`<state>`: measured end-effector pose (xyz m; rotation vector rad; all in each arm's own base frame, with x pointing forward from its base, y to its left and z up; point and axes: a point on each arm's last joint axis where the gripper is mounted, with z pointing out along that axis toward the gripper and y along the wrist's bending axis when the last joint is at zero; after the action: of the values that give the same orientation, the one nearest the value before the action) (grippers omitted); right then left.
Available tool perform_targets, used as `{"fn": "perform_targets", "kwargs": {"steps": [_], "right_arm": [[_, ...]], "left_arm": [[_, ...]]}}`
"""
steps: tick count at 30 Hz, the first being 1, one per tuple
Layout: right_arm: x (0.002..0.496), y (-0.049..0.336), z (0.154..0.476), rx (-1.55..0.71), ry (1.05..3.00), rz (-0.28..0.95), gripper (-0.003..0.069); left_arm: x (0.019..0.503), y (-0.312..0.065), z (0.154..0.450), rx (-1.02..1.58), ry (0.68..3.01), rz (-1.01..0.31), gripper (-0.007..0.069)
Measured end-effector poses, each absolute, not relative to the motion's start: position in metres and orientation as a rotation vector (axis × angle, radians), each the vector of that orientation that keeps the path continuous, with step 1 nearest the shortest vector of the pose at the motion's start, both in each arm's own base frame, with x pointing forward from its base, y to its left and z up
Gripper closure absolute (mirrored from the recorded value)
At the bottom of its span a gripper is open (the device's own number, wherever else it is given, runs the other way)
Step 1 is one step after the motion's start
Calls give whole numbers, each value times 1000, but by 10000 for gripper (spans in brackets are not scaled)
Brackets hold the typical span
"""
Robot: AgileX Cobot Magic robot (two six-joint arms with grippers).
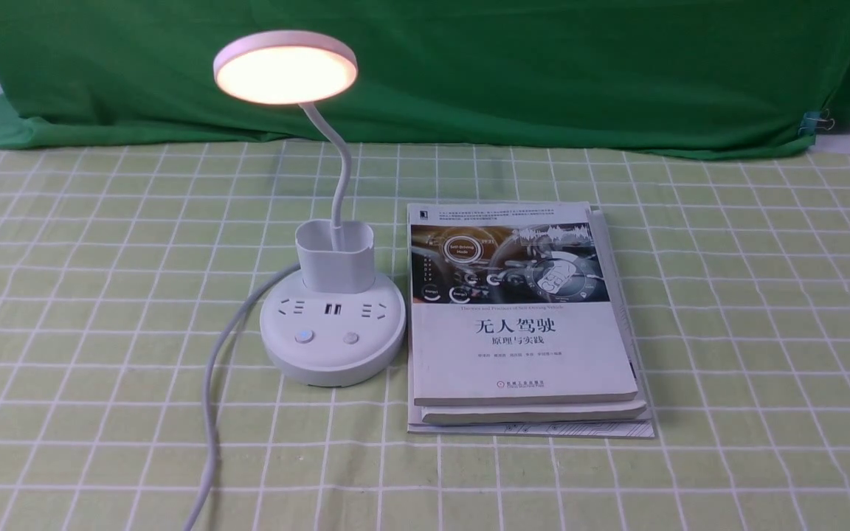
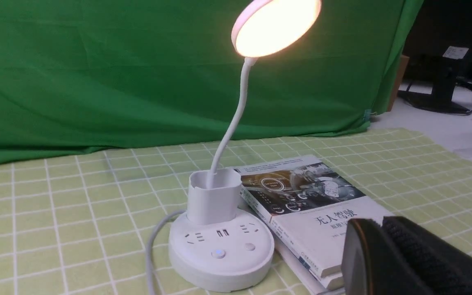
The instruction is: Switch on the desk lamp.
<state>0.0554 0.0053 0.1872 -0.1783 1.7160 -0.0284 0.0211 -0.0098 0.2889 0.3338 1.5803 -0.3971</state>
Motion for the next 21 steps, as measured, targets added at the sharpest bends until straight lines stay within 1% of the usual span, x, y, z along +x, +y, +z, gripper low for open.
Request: {"fn": "perform_targets", "kwargs": {"steps": [5, 6, 7, 8, 10, 12, 14, 17, 21], "right_arm": [[55, 5, 187, -178, 1716, -28, 414], [55, 5, 187, -178, 1716, -28, 414], [55, 5, 187, -178, 1716, -28, 414], [55, 5, 187, -178, 1716, -28, 414], [55, 5, 187, -178, 1716, -28, 414], [55, 5, 187, -178, 1716, -28, 414], [55, 5, 187, -178, 1716, -28, 414], [55, 5, 187, -178, 1716, -28, 414], [55, 5, 187, -178, 1716, -28, 414]], "left_arm": [[25, -7, 294, 347, 1462, -269, 606], [25, -7, 294, 345, 1462, -263, 606], [26, -6, 292, 322, 1460, -217, 606], [27, -6, 292, 313, 1462, -205, 606], [33, -5, 277, 244, 1505, -103, 606], [37, -4, 268, 221, 1533, -63, 606], [47, -2, 237, 155, 1602, 24, 606], [55, -1, 206, 87, 1635, 42, 606], [55, 1, 188, 54, 1742, 55, 606]]}}
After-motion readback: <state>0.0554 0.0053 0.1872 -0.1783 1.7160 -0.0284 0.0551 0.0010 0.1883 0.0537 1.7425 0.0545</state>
